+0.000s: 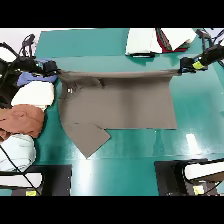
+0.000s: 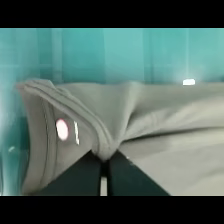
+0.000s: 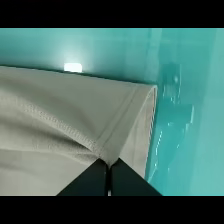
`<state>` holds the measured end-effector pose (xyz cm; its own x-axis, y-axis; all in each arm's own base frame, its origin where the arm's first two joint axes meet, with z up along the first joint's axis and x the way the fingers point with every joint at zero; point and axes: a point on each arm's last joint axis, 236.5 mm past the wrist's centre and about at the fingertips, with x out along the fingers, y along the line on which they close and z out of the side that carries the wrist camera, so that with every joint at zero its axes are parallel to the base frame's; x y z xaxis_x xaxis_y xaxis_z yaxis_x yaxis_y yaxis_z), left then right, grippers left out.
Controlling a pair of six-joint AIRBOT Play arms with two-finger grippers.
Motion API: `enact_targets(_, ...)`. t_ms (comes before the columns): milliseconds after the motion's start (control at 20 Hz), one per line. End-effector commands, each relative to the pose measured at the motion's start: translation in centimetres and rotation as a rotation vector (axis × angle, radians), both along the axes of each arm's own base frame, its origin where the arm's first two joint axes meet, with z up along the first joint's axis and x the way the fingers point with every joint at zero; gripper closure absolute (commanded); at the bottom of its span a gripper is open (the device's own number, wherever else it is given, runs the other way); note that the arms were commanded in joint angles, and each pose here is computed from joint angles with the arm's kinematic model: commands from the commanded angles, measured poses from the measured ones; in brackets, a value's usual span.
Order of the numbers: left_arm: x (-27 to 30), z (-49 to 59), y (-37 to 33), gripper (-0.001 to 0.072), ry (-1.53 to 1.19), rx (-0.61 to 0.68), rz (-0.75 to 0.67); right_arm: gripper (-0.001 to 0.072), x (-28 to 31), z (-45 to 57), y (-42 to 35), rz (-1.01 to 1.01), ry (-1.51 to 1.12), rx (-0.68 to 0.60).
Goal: Fold the shirts.
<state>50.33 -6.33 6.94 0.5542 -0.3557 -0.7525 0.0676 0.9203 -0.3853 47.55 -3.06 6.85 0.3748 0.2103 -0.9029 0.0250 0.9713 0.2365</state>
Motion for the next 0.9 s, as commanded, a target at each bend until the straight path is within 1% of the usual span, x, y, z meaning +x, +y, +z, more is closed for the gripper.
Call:
enact_targets(0, 0.9, -1.4, 0.2, 0.0681, 0.002, -0.001, 0.012, 0.0700, 2.5, -0.2, 0.0, 0.023, -0.023, 0.015)
enact_targets(100, -0.8, -2.8, 0.2, 0.0681, 0.065, 0.035, -0.044, 0.0700, 1.9, 0.0, -0.2, 0.046, -0.020, -0.009)
enact_targets(250, -3.4, -6.3, -0.1, 0.0681, 0.177, 0.041, -0.085, 0.0700, -0.4, -2.7, -1.3, 0.035, 0.059, -0.060)
enact_targets(550, -6.0, -11.5, 0.1, 0.0679, 0.276, 0.035, -0.063, 0.0695, -3.3, -7.8, -0.5, 0.030, 0.174, -0.023)
enact_targets(600, -6.2, -11.5, 0.0, 0.0666, 0.283, 0.034, -0.066, 0.0575, -3.3, -7.8, -0.2, 0.030, 0.177, -0.009)
enact_targets(650, -6.2, -11.4, 0.0, 0.0413, 0.284, 0.033, -0.067, 0.0428, -3.1, -7.4, 0.5, 0.029, 0.166, 0.025)
enact_targets(700, -6.6, -11.1, -0.2, 0.0196, 0.297, 0.030, -0.078, 0.0420, -3.0, -6.8, 1.0, 0.025, 0.152, 0.056)
enact_targets(750, -7.2, -10.8, -0.3, 0.0208, 0.310, 0.028, -0.091, 0.0420, -3.0, -6.0, 1.2, 0.020, 0.139, 0.081)
enact_targets(850, -8.9, -9.5, -0.1, 0.0208, 0.336, 0.059, -0.127, 0.0420, -4.7, -4.8, 1.2, 0.058, 0.154, 0.077)
